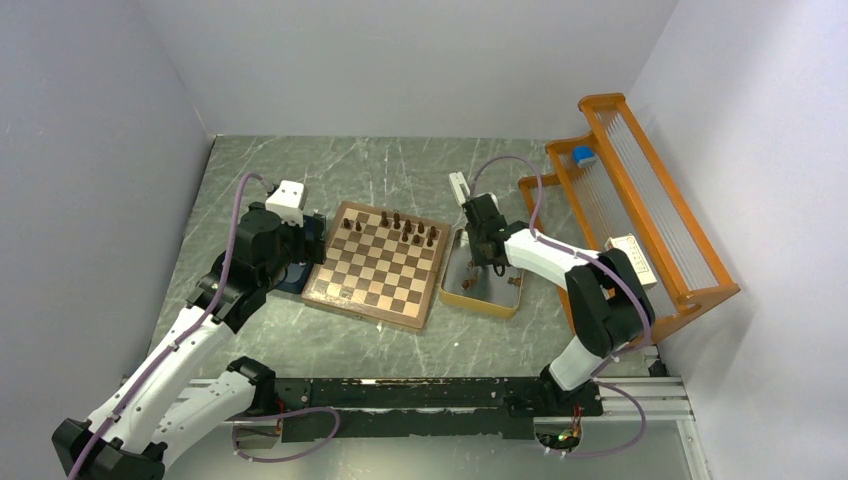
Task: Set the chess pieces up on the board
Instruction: Pick up the chess piece from the storage box.
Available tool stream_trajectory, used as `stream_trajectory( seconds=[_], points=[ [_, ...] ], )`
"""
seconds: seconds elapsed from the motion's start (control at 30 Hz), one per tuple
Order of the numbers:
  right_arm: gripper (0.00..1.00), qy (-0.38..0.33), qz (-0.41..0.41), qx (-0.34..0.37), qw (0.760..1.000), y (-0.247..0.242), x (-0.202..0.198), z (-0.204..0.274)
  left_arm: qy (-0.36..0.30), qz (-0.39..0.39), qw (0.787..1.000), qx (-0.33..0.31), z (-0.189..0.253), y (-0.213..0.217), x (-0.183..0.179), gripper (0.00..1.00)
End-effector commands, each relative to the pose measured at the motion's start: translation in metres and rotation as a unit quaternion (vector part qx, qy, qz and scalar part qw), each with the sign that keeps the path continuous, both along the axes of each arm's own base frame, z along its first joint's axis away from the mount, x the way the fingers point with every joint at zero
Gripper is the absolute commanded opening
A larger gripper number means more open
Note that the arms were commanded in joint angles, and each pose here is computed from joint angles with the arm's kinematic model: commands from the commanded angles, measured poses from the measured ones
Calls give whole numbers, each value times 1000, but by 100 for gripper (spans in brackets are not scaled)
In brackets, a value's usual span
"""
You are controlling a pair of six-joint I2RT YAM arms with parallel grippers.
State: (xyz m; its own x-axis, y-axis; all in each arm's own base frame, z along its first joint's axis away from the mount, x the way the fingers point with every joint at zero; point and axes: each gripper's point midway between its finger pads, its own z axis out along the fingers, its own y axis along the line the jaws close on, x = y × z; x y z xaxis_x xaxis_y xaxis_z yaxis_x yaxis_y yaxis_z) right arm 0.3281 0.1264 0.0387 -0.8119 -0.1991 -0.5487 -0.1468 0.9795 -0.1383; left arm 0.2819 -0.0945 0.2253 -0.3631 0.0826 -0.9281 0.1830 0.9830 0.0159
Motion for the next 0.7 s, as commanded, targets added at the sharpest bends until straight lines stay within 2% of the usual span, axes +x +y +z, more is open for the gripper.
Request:
stream_trajectory(
  seconds=[0.0,0.2,0.57,0.67],
  points=[
    [33,-4,2,4,1000,1,10,-9,-11,-5,1000,-4,7,-2,1,91],
    [28,4,1,3,1000,3,11,-15,-10,-4,1000,-4,7,-2,1,91],
    [27,17,-1,14,1000,6,5,-15,-11,-5,1000,-4,7,-2,1,91],
    [20,21,-15,1,1000,-1,3,-17,-11,-6,1000,-4,7,-2,1,91]
  ],
)
